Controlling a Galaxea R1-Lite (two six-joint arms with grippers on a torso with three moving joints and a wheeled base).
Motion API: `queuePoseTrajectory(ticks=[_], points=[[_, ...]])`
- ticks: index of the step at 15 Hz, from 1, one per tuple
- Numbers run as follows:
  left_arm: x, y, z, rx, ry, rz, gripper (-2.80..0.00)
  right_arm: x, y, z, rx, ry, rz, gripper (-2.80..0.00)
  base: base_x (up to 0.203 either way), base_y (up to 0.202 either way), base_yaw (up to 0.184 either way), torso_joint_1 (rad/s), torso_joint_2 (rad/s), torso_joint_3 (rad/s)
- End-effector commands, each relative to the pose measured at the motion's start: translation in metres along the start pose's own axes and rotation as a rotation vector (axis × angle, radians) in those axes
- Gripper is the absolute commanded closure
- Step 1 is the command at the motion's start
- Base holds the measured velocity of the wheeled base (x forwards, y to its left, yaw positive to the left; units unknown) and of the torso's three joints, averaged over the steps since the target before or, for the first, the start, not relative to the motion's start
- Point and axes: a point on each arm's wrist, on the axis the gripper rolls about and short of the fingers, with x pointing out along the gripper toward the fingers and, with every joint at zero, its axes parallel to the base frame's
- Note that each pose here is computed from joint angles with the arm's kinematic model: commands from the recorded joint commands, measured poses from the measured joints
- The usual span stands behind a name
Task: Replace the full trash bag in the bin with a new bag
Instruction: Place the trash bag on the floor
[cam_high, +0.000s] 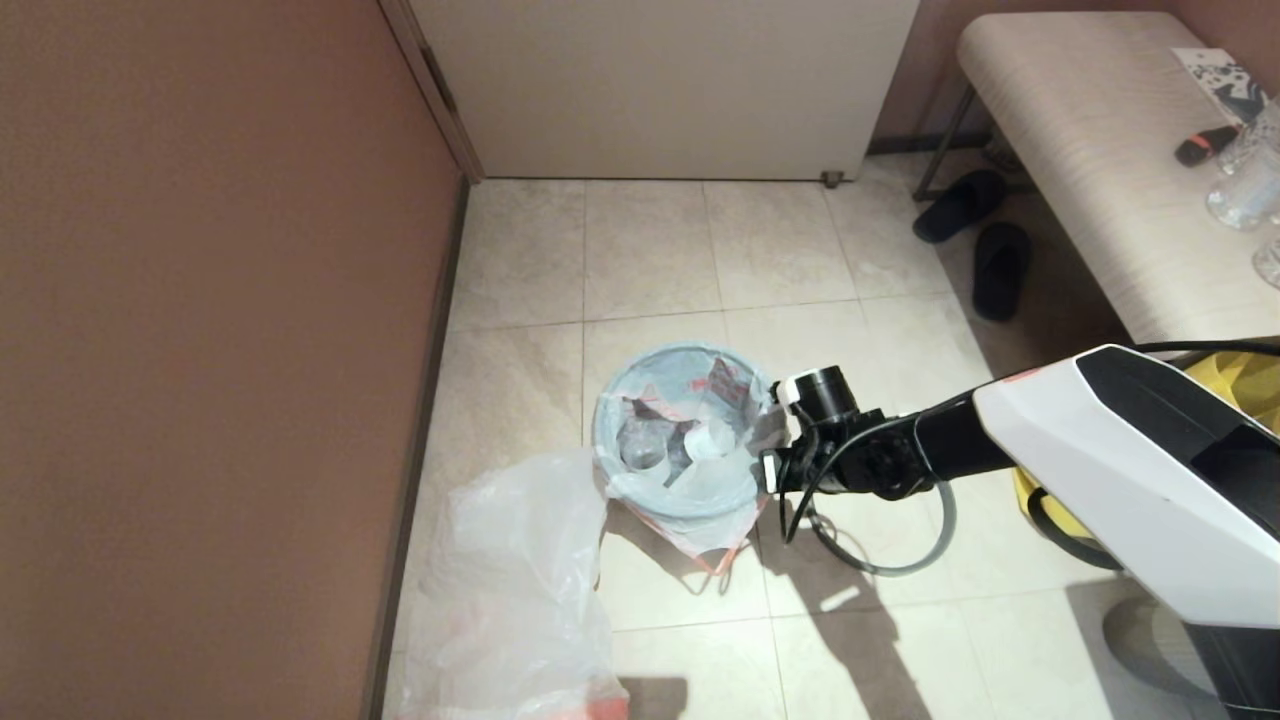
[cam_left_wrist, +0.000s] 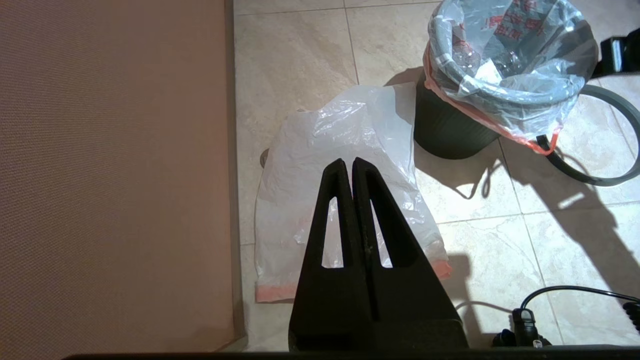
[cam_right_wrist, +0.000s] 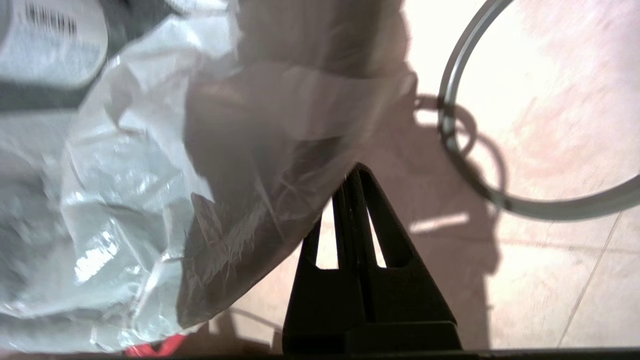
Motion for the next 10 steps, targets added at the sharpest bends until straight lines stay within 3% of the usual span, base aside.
queuePoseTrajectory(ticks=[1, 4, 7, 8, 10], points=[[0.000, 0.000, 0.000, -0.001, 0.001, 0.000, 0.00, 0.001, -0.014, 0.017, 0.034, -0.053, -0.025, 0.00, 0.000, 0.000, 0.000, 0.000, 0.00, 0.000], [0.000, 0.000, 0.000, -0.001, 0.001, 0.000, 0.00, -0.001, -0.026, 0.031, 0.056, -0.083, -0.046, 0.00, 0.000, 0.000, 0.000, 0.000, 0.00, 0.000], [0.000, 0.000, 0.000, -0.001, 0.001, 0.000, 0.00, -0.011, -0.024, 0.014, 0.065, 0.028, -0.065, 0.00, 0.000, 0.000, 0.000, 0.000, 0.00, 0.000], [0.000, 0.000, 0.000, -0.001, 0.001, 0.000, 0.00, -0.018, -0.018, 0.001, 0.089, 0.090, -0.069, 0.00, 0.000, 0.000, 0.000, 0.000, 0.00, 0.000], [0.000, 0.000, 0.000, -0.001, 0.001, 0.000, 0.00, -0.037, 0.000, -0.012, 0.231, 0.150, -0.063, 0.00, 0.000, 0.000, 0.000, 0.000, 0.00, 0.000]])
